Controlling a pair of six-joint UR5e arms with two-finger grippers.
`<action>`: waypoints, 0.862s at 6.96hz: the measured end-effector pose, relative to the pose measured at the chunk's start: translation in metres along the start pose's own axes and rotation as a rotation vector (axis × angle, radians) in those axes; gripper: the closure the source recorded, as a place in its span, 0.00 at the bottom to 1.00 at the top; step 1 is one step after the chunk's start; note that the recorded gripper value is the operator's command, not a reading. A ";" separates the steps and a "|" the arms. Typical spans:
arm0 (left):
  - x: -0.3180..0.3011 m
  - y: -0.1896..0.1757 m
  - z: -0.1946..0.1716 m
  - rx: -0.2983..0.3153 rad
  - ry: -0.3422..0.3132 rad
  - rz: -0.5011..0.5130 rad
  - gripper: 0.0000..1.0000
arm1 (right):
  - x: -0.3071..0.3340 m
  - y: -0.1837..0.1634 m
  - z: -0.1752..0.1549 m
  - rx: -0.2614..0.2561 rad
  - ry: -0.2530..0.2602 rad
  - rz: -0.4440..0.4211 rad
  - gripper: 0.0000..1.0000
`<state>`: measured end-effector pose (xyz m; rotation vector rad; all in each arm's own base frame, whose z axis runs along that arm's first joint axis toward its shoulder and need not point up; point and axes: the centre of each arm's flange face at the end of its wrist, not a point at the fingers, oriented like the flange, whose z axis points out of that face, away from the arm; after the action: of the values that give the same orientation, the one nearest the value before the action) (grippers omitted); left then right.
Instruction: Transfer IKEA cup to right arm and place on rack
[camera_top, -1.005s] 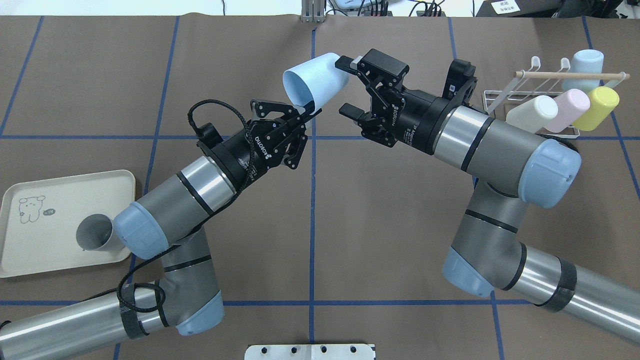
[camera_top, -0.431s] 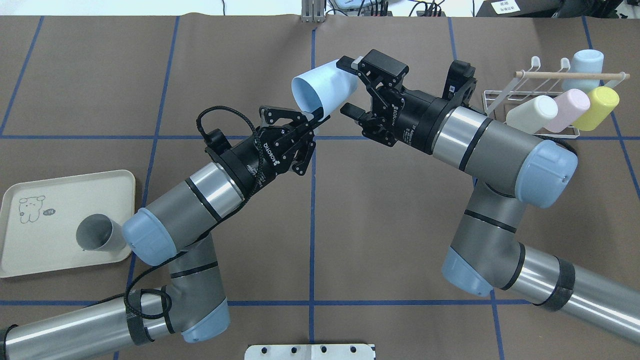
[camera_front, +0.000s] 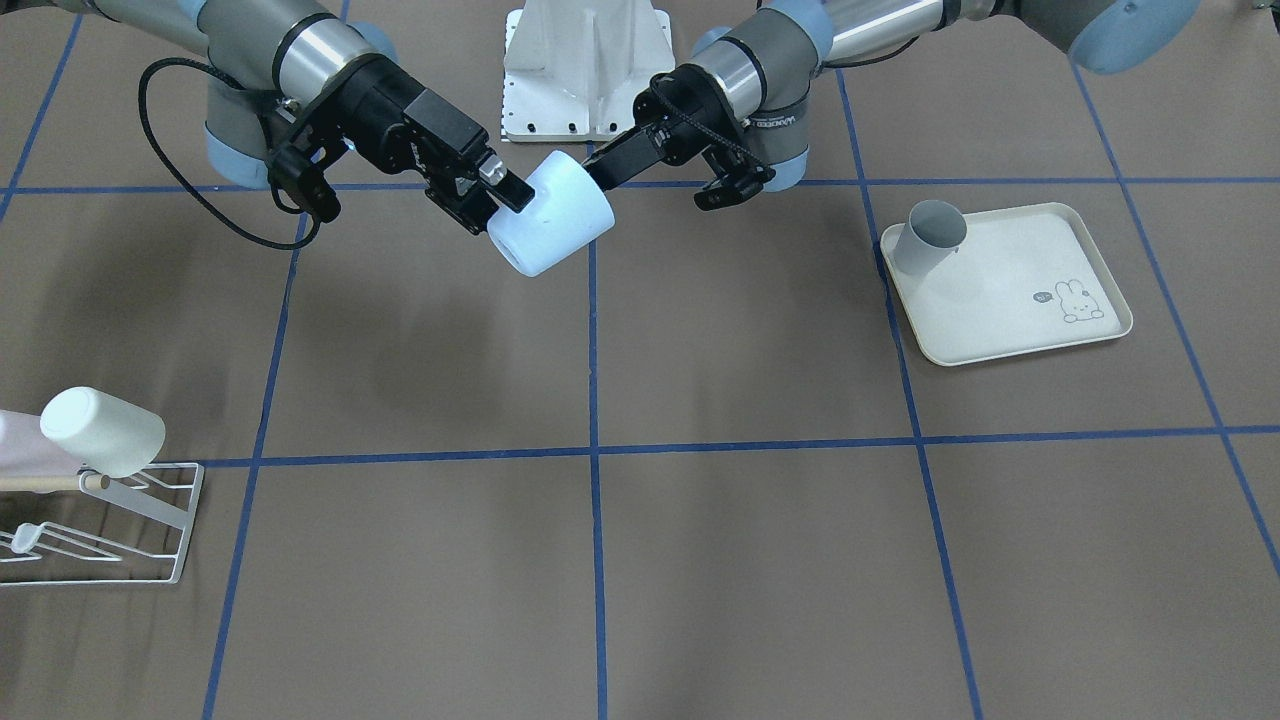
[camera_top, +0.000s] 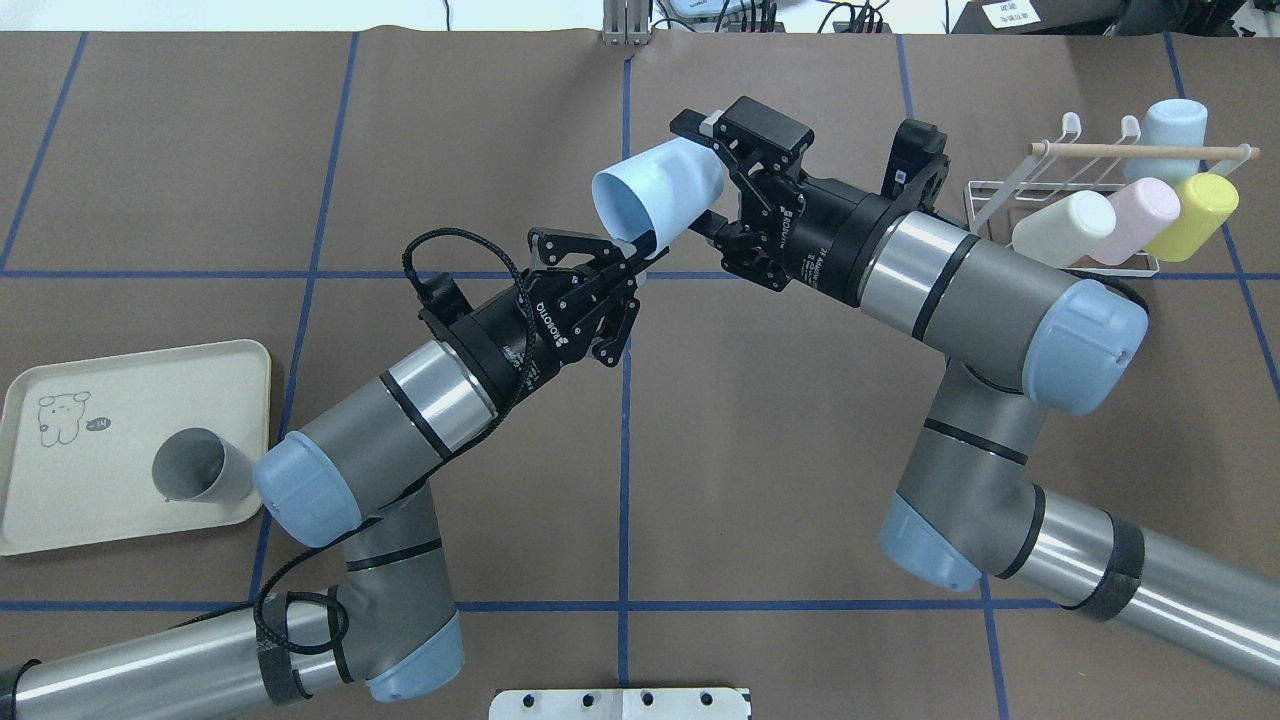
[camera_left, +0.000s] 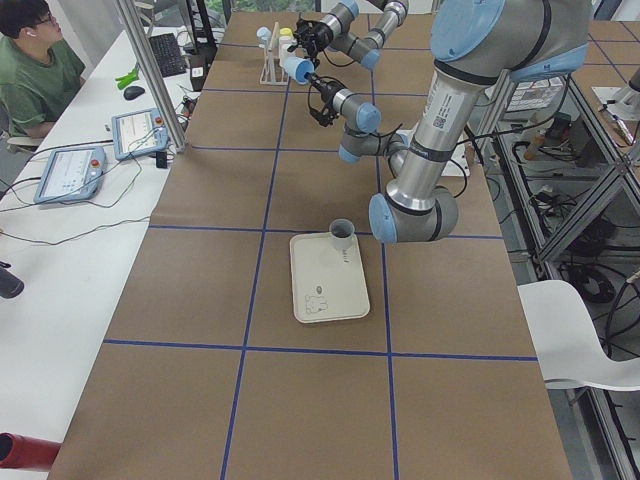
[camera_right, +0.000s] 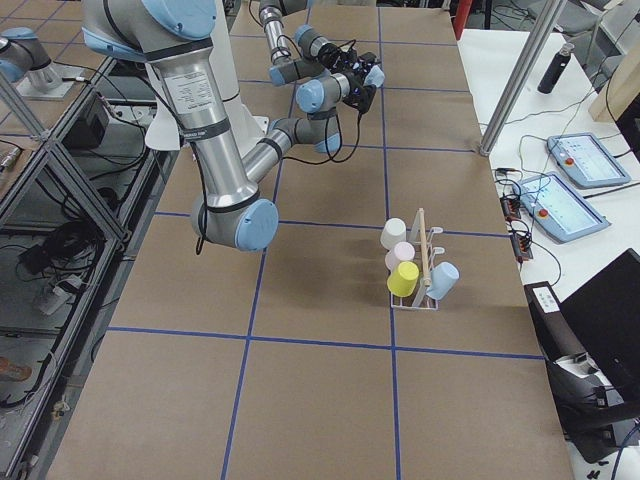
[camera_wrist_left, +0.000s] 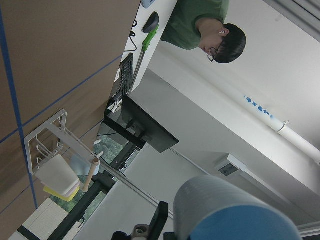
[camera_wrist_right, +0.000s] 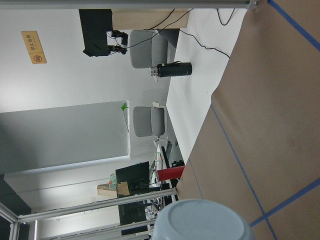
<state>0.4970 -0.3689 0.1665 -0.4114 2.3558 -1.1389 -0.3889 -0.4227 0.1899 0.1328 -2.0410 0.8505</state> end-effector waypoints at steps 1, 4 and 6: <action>-0.001 0.003 0.001 -0.003 -0.001 -0.003 1.00 | 0.000 0.000 0.001 0.003 -0.002 0.001 0.00; -0.006 0.011 0.002 -0.008 0.003 -0.013 1.00 | 0.002 0.001 0.003 0.008 -0.002 0.002 0.09; -0.010 0.014 0.001 -0.007 0.003 -0.020 0.83 | 0.003 0.001 0.004 0.008 0.000 0.003 1.00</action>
<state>0.5054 -0.3562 0.1581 -0.4370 2.3640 -1.1423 -0.3934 -0.4237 0.1900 0.1342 -2.0388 0.8610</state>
